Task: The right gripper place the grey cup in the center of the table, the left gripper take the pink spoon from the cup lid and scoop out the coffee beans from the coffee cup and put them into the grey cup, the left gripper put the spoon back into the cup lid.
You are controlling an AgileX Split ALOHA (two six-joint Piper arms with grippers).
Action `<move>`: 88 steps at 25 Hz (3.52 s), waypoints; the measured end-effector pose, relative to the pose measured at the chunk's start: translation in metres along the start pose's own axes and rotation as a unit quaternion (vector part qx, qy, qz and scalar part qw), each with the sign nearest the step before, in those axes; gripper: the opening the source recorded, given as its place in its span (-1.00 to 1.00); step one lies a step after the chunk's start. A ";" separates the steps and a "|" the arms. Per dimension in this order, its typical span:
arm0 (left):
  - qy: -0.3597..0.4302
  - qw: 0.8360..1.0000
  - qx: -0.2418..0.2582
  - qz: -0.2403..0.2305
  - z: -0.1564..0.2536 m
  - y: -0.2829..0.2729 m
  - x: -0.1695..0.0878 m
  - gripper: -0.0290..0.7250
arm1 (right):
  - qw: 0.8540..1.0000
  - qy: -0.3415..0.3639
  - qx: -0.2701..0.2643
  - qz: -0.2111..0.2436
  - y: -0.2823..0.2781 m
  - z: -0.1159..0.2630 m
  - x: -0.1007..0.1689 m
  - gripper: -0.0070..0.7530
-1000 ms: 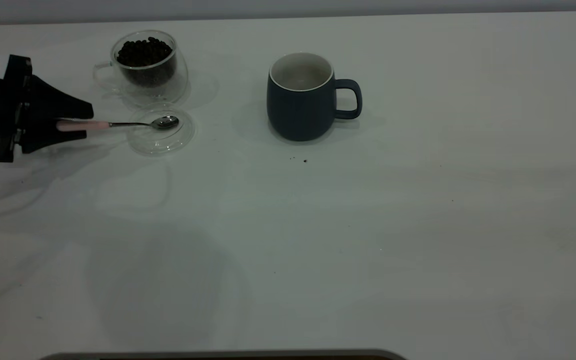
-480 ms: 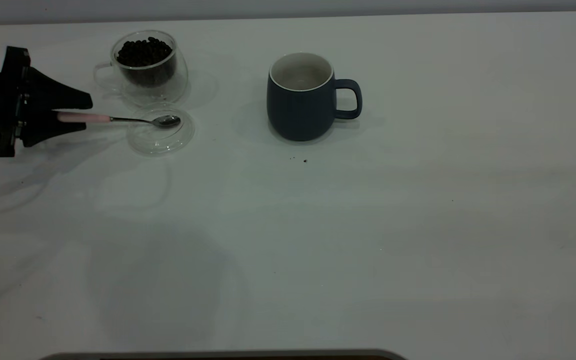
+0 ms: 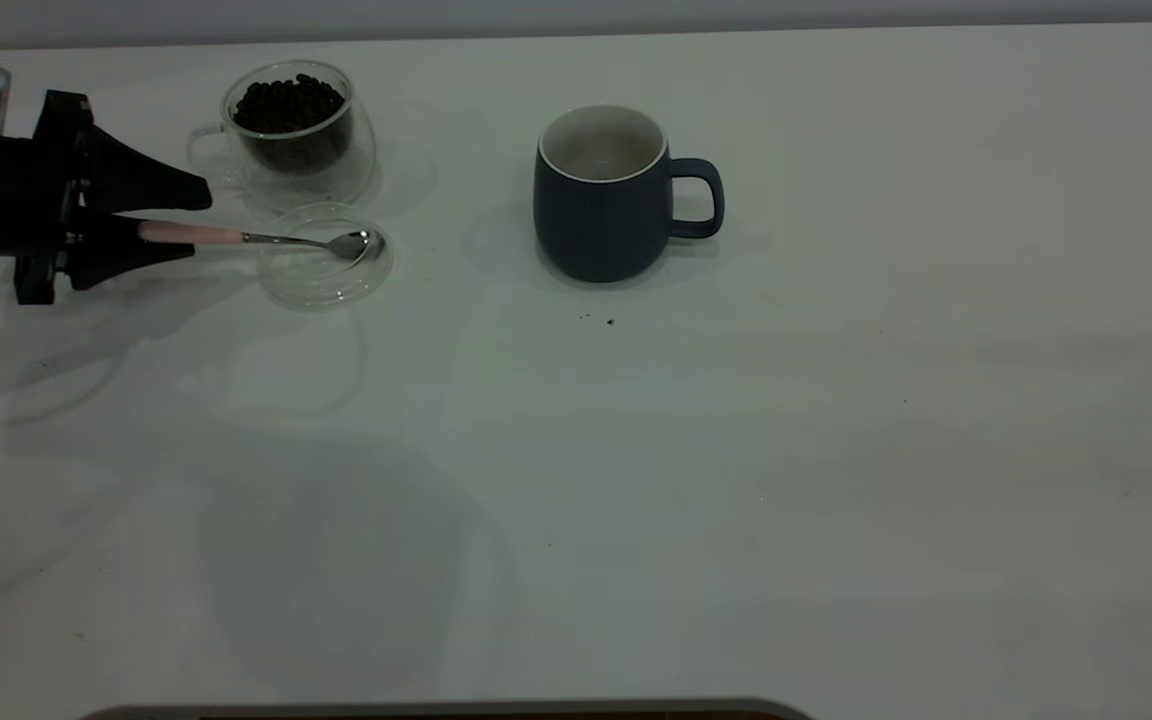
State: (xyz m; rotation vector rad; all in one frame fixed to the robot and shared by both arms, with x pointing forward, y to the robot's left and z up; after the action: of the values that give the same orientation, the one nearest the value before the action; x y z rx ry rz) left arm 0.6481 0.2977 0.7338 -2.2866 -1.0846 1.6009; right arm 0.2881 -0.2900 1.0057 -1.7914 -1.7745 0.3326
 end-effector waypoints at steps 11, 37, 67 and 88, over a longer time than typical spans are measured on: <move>-0.018 0.999 -0.036 -0.020 -0.010 -0.028 0.024 0.42 | 1.000 0.000 0.000 0.000 0.000 0.000 0.000 0.21; 0.241 0.915 0.112 -0.303 -0.041 -0.215 -0.241 0.42 | 1.000 0.000 0.000 0.000 0.000 0.000 0.000 0.21; 0.248 0.882 0.101 -0.387 0.185 -0.278 -0.243 0.42 | 1.000 0.000 0.000 0.000 0.000 0.000 0.000 0.21; 0.355 0.856 -0.072 -0.369 0.222 -0.307 -0.269 0.42 | 1.000 0.000 0.000 0.000 0.000 0.000 0.000 0.21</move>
State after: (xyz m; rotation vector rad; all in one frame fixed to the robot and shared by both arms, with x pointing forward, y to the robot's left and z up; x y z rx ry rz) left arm 0.2648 0.2917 0.9973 -1.8623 -1.5722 0.3468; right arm 0.2880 -0.2900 1.0056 -1.7910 -1.7740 0.3333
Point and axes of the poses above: a point on each arm's last joint axis where the gripper is mounted, y pointing out along that axis toward the gripper, x along the wrist's bending axis when the last joint is at zero, z = x × y, the point moved 6 cm from there along y, pointing out along that axis toward the gripper, and after that the axes turned 15 degrees about y, right-handed, at the moved point
